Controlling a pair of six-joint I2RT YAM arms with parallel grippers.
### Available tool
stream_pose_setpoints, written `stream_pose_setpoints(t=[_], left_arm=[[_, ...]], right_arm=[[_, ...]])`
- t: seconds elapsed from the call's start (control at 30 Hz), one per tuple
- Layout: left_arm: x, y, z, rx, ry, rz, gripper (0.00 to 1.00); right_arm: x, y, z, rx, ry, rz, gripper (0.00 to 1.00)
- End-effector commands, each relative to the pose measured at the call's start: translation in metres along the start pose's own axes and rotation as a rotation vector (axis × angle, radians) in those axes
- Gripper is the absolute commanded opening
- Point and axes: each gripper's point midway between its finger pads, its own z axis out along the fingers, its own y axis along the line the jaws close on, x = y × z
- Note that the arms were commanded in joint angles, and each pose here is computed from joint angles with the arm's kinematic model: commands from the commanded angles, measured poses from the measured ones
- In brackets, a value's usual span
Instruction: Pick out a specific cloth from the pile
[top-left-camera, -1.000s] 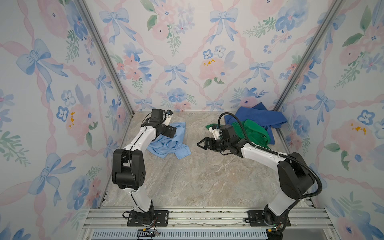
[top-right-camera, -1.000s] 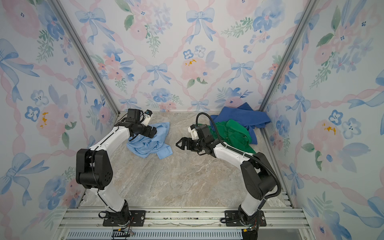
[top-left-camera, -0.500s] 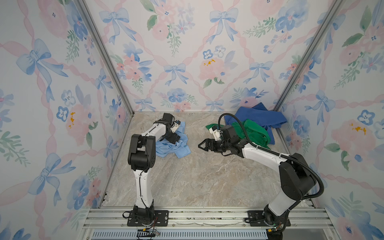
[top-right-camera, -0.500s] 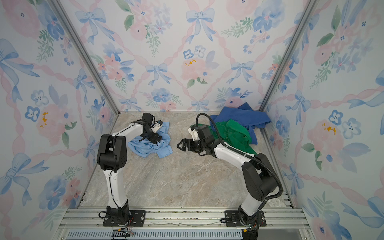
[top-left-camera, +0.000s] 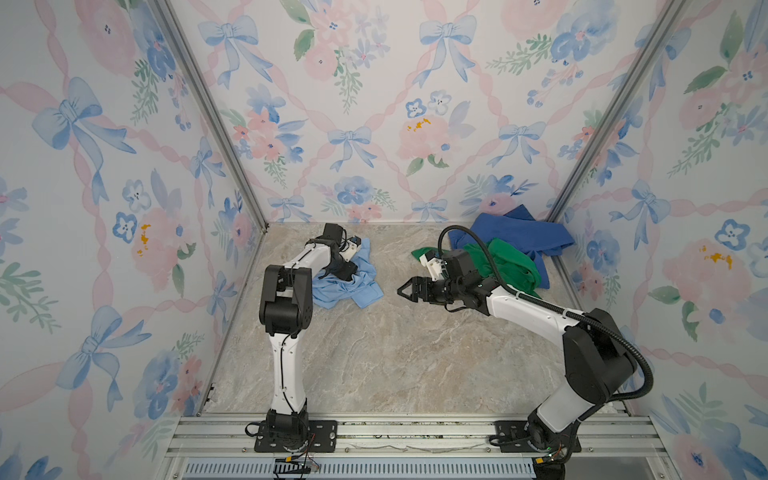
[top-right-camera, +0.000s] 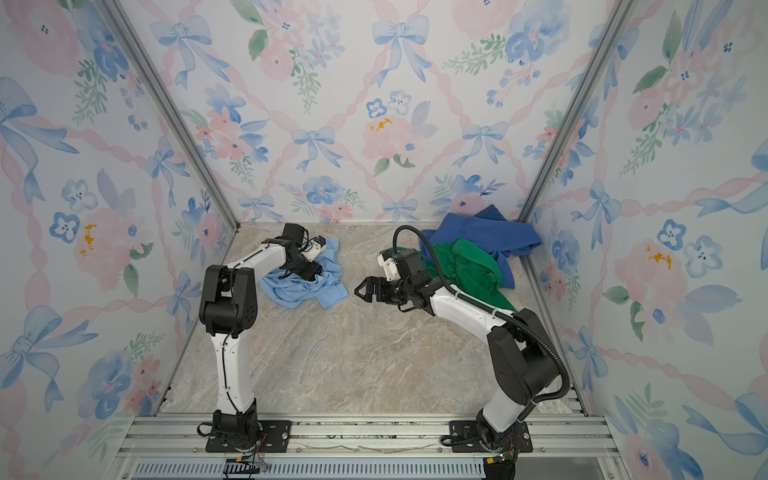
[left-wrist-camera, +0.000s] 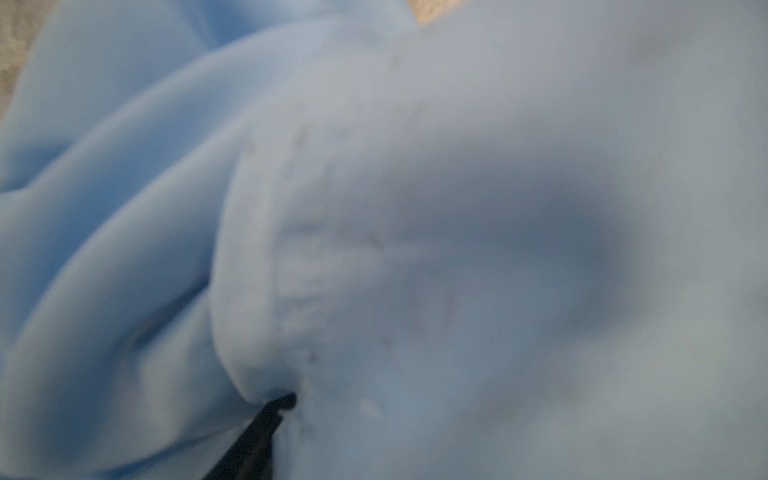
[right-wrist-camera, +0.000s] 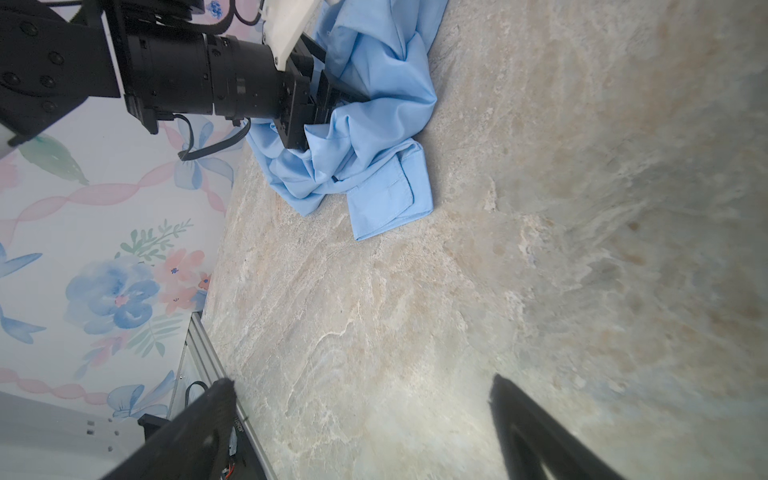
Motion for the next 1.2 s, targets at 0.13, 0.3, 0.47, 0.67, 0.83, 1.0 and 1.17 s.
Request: stream_pose_setpoints(t=[0.13, 0.3, 0.47, 0.67, 0.83, 1.0, 1.17], left_arm=[[0.074, -0.013, 0.040, 0.056, 0.240, -0.044, 0.00], [0.051, 0.011, 0.015, -0.017, 0.170, -0.119, 0.00], [0.017, 0.068, -0.037, -0.258, 0.073, -0.252, 0.00], [-0.003, 0.107, -0.087, -0.489, -0.031, -0.369, 0.00], [0.011, 0.141, -0.089, -0.689, -0.024, -0.477, 0.00], [0.013, 0.153, -0.058, -0.588, -0.055, -0.581, 0.00], [-0.001, 0.172, -0.039, -0.498, -0.127, -0.677, 0.00]], right_arm=[[0.002, 0.003, -0.007, 0.002, -0.006, -0.015, 0.97], [0.003, 0.002, -0.009, 0.007, -0.008, -0.016, 0.97], [0.000, 0.004, -0.007, 0.002, -0.013, -0.016, 0.97], [-0.002, 0.008, -0.003, -0.015, -0.014, -0.012, 0.97], [-0.002, 0.011, -0.002, -0.021, -0.011, -0.018, 0.97], [-0.001, 0.009, -0.004, -0.003, -0.007, -0.025, 0.97], [0.000, 0.006, -0.005, 0.013, -0.002, -0.024, 0.97]])
